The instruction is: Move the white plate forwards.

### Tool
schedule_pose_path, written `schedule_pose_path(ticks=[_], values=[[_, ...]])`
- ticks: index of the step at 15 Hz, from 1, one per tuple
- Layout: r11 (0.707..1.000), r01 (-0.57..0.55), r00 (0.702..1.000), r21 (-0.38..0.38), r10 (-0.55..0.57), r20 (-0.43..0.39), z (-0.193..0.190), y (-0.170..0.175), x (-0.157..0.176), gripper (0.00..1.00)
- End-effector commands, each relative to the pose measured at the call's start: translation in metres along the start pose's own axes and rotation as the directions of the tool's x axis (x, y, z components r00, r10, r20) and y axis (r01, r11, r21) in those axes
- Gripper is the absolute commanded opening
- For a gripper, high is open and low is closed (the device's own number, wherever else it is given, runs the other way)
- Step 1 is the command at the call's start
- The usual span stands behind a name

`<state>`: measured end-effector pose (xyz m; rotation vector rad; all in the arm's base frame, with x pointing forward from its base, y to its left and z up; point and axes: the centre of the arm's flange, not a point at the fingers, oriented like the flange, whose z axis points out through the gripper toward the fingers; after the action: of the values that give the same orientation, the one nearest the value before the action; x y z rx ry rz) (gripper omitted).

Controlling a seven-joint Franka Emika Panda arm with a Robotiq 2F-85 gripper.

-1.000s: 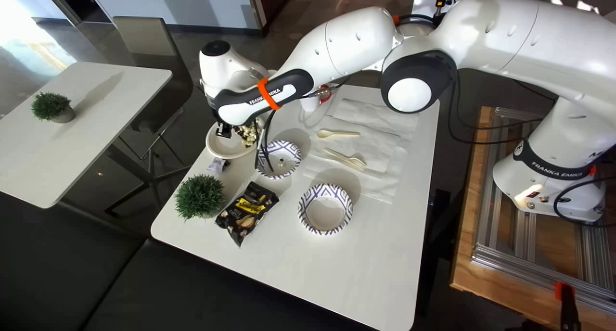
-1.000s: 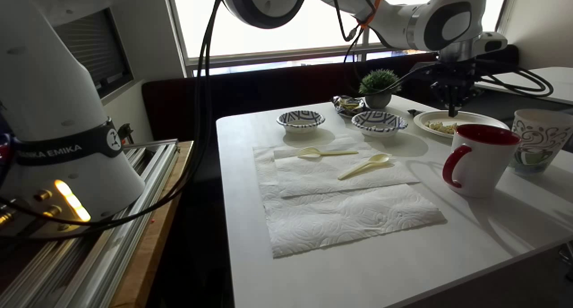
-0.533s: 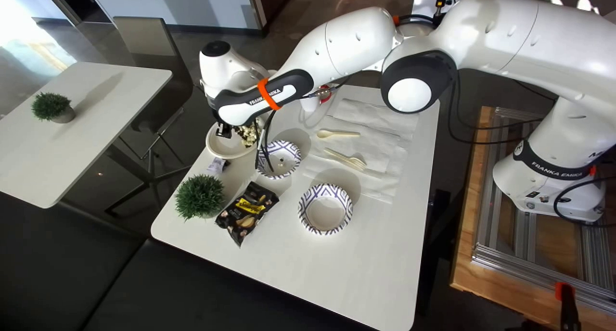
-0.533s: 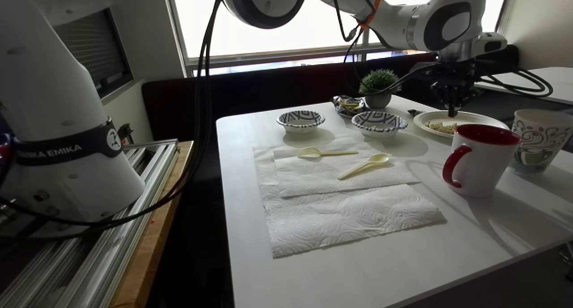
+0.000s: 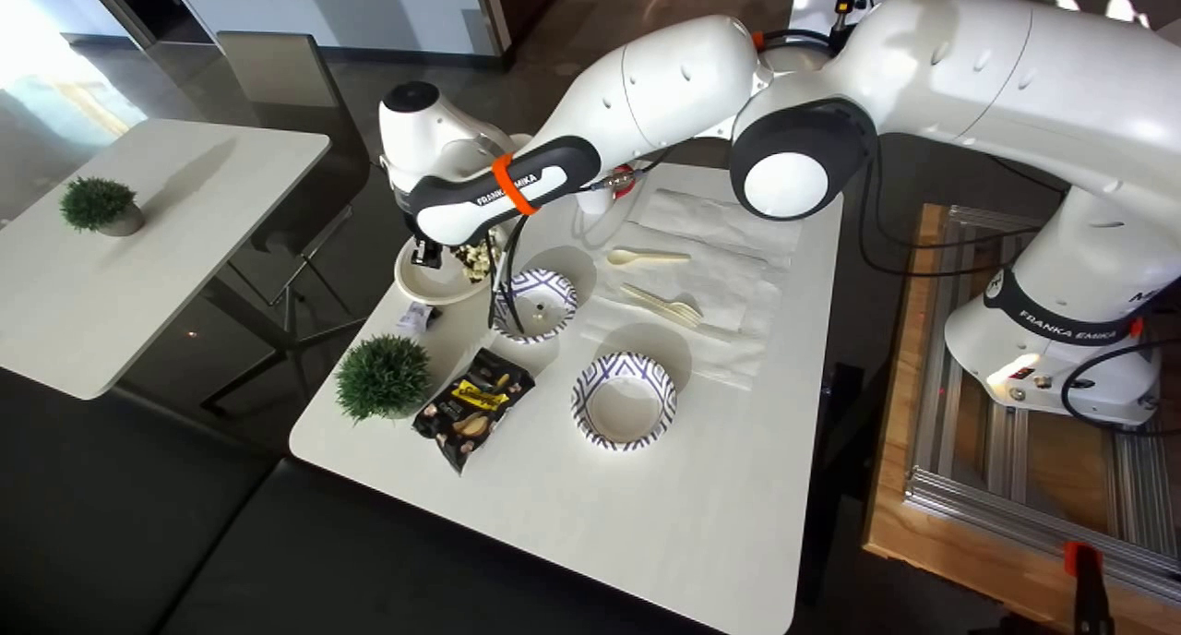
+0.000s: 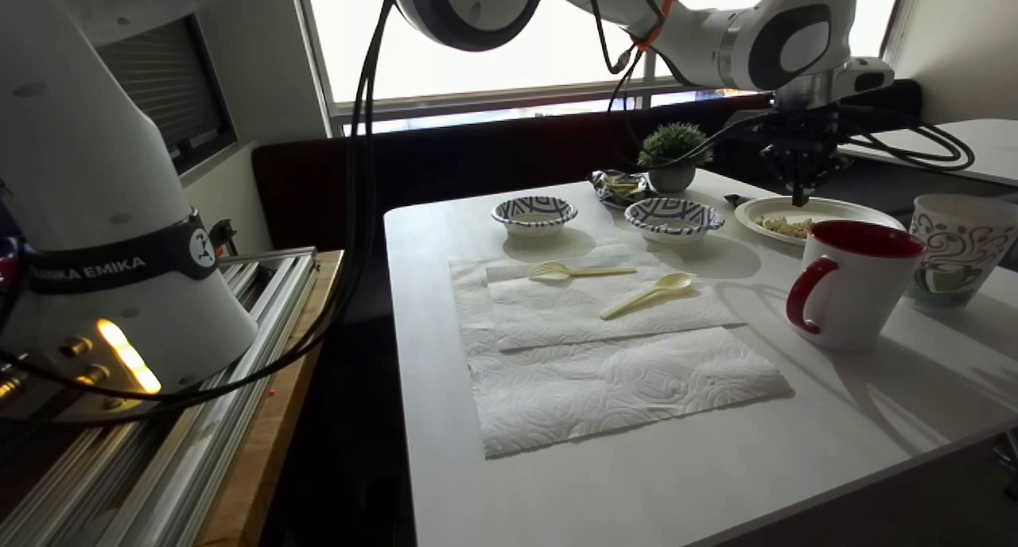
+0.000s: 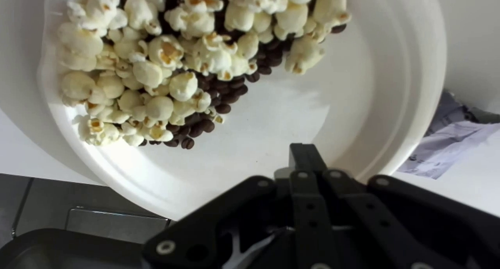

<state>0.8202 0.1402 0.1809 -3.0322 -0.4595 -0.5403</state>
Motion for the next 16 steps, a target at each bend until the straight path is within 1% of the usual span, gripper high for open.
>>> schedule_pose_path(ticks=[1,5,9,15,16], values=[[1.000,0.009,1.000,0.001,-0.009,-0.022,0.010,0.007,0.005,0.03],[1.000,0.003,1.000,0.003,-0.003,-0.007,0.017,0.017,0.002,0.03],[1.000,0.017,1.000,0.002,-0.017,-0.014,0.022,0.024,-0.005,0.02],[0.996,0.085,0.995,0.001,-0.085,-0.052,0.027,0.030,-0.012,0.02],[0.996,0.093,0.994,0.002,-0.093,-0.048,0.029,0.031,-0.012,0.02]])
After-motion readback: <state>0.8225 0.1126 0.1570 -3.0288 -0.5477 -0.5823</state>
